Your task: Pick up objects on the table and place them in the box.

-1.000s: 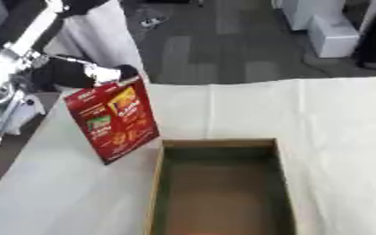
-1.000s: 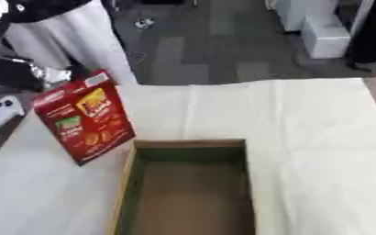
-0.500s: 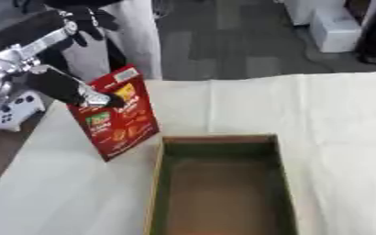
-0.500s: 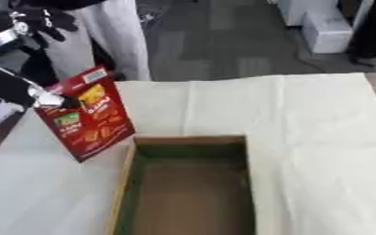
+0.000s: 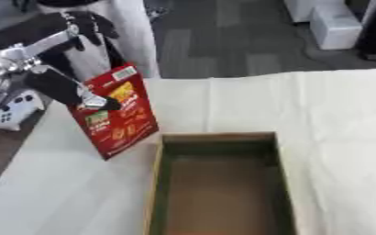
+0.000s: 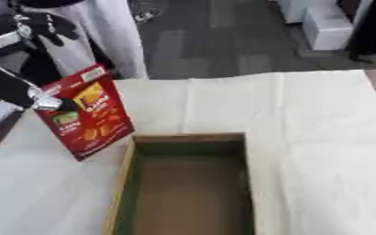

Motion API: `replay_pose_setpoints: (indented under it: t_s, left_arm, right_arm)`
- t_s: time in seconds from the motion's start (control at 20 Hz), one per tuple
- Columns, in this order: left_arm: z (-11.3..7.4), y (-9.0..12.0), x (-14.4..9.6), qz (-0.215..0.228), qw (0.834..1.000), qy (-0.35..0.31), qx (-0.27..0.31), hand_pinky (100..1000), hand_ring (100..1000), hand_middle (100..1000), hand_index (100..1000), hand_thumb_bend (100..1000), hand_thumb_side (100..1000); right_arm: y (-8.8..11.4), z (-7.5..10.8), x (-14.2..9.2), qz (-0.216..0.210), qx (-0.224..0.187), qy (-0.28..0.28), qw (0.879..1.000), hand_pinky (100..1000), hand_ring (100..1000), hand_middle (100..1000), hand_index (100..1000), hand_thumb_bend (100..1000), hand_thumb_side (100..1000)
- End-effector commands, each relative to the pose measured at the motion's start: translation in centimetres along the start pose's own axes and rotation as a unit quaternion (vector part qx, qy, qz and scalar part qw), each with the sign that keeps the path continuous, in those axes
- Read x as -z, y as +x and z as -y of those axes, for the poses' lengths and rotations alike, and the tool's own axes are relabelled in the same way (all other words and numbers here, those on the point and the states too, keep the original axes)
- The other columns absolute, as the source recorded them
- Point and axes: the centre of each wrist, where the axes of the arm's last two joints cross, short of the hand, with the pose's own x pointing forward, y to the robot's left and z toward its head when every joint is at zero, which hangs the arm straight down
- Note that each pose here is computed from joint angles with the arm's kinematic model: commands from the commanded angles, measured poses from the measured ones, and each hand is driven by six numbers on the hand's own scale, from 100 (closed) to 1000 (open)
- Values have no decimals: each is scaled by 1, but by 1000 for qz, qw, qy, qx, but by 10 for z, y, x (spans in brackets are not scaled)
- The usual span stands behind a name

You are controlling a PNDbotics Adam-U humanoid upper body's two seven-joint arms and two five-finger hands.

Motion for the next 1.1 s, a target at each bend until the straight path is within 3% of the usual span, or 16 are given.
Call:
replay_pose_setpoints:
  t_s: [0.05,0.45,1.1]
  left_arm:
    - [-12,-5,-2,-13,1000,0,28,657,772,885,869,943,425]
    - [0,-19,2,-33,998,-35,33,652,768,876,863,890,491]
    - [11,-26,5,-34,996,-76,42,656,770,879,872,835,573]
  right_arm:
    - [2,5,6,12,-4,7,1000,534,726,792,775,100,681]
    - [2,5,6,12,-4,7,1000,533,725,792,776,100,680]
    - [2,6,6,12,-4,9,1000,532,725,793,777,100,680]
